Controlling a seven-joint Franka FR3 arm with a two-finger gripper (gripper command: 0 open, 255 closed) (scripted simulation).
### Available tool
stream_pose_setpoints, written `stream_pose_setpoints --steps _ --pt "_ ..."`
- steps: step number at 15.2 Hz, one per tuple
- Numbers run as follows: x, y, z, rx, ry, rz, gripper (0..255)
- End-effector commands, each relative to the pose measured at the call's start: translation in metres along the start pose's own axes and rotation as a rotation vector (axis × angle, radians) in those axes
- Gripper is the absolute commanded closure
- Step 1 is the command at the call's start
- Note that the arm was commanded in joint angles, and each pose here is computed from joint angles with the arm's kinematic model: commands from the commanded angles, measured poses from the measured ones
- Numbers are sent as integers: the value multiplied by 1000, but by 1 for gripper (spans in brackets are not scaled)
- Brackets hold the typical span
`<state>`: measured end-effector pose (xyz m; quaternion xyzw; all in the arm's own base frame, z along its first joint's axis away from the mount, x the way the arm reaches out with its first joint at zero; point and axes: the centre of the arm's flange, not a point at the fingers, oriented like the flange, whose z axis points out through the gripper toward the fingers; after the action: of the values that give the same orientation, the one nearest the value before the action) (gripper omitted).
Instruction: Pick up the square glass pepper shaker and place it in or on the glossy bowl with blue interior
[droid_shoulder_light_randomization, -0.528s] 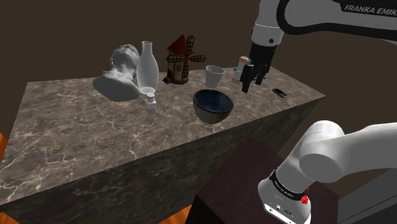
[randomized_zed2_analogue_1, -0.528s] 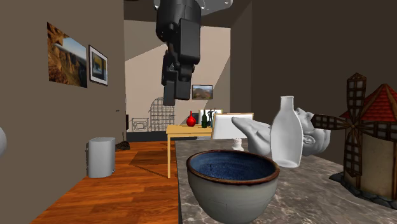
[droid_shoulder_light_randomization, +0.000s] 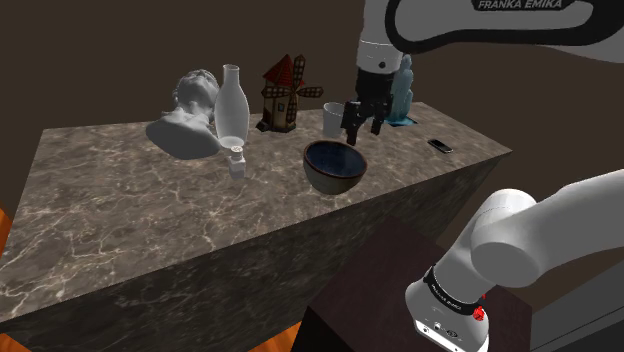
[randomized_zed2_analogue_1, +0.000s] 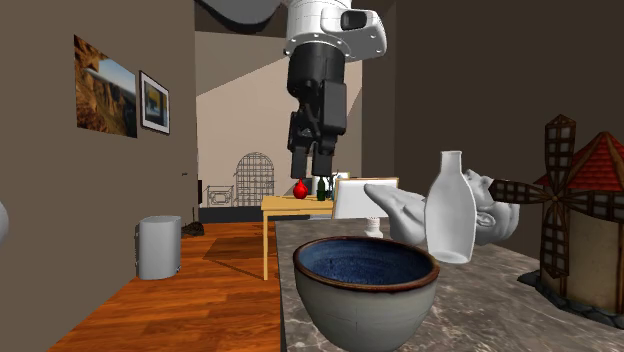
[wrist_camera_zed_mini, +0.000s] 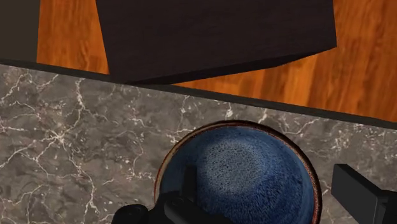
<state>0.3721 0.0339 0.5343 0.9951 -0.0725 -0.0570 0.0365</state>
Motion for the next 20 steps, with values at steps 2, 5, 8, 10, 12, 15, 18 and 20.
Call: stream_pose_setpoints --steps 2,5,8,10,12,15,18,20 --pt "32 -27 10 11 -13 16 0" --pt "63 -51 17 22 -27 31 0" --pt "95 -74 24 32 -40 46 0" --pt "116 -90 29 39 -49 56 0" --pt "138 -105 34 46 -58 66 0" --pt "170 -128 42 56 -71 81 0" --pt "202 -150 50 66 -84 96 0" --pt "224 -165 55 73 -93 106 0"
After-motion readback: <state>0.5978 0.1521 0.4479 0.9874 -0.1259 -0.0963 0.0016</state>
